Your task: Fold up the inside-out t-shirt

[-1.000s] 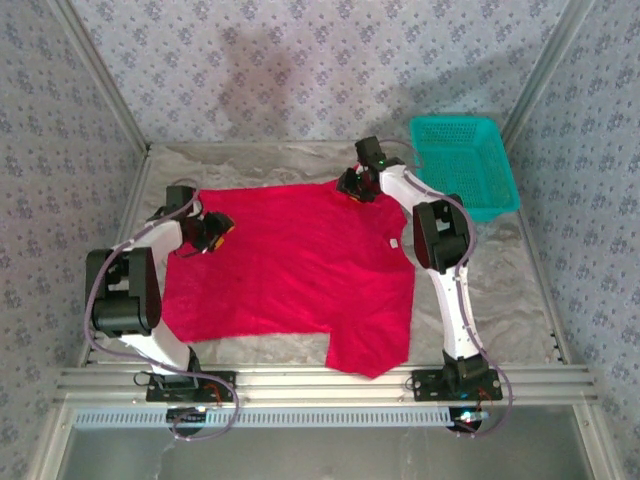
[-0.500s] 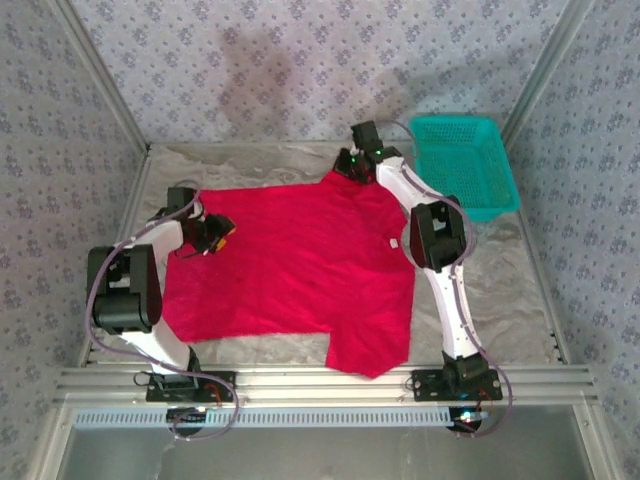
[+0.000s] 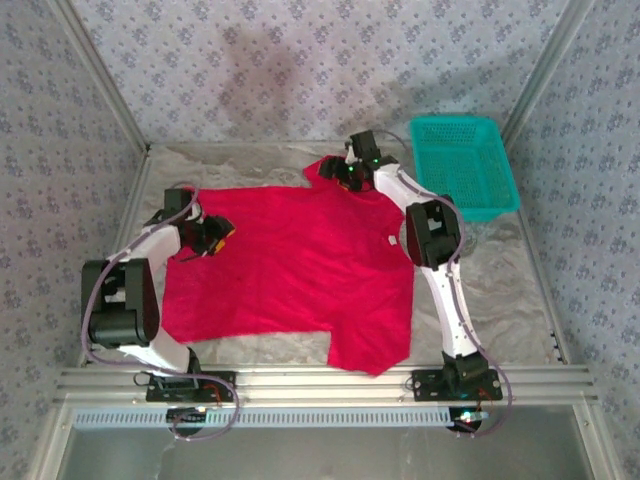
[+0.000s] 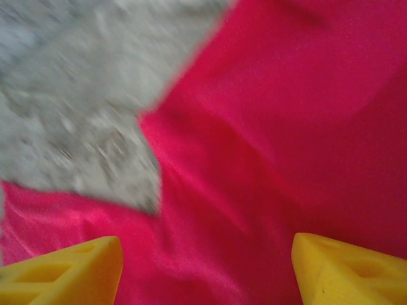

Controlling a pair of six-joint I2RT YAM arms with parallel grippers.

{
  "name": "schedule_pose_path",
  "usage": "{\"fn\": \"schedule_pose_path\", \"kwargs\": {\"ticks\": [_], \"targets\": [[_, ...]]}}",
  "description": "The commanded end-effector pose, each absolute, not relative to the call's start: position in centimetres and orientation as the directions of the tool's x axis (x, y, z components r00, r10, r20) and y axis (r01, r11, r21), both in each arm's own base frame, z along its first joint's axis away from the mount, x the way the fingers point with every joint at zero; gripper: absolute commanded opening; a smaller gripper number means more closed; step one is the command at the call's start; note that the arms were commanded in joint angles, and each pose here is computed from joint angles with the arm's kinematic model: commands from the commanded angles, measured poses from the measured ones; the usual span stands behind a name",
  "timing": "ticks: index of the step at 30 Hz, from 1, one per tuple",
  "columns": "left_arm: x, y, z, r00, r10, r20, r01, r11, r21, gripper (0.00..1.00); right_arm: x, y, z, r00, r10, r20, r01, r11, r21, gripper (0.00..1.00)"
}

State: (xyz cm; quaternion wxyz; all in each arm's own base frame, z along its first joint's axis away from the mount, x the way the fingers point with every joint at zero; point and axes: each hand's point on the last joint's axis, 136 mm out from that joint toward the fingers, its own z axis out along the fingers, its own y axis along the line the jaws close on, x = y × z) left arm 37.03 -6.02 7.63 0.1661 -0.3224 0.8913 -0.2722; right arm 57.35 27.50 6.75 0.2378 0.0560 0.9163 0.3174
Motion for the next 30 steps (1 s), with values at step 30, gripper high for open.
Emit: {"fn": "schedule_pose_path", "kwargs": {"ticks": [30], "targets": [[51.2, 1.4, 9.8, -0.648, -0.715, -0.263, -0.503, 0.661, -0.556, 0.50, 62.0, 21.9, 13.0, -0.831, 0.279, -0.482, -0.062, 0.813, 0.579, 0.73]]}}
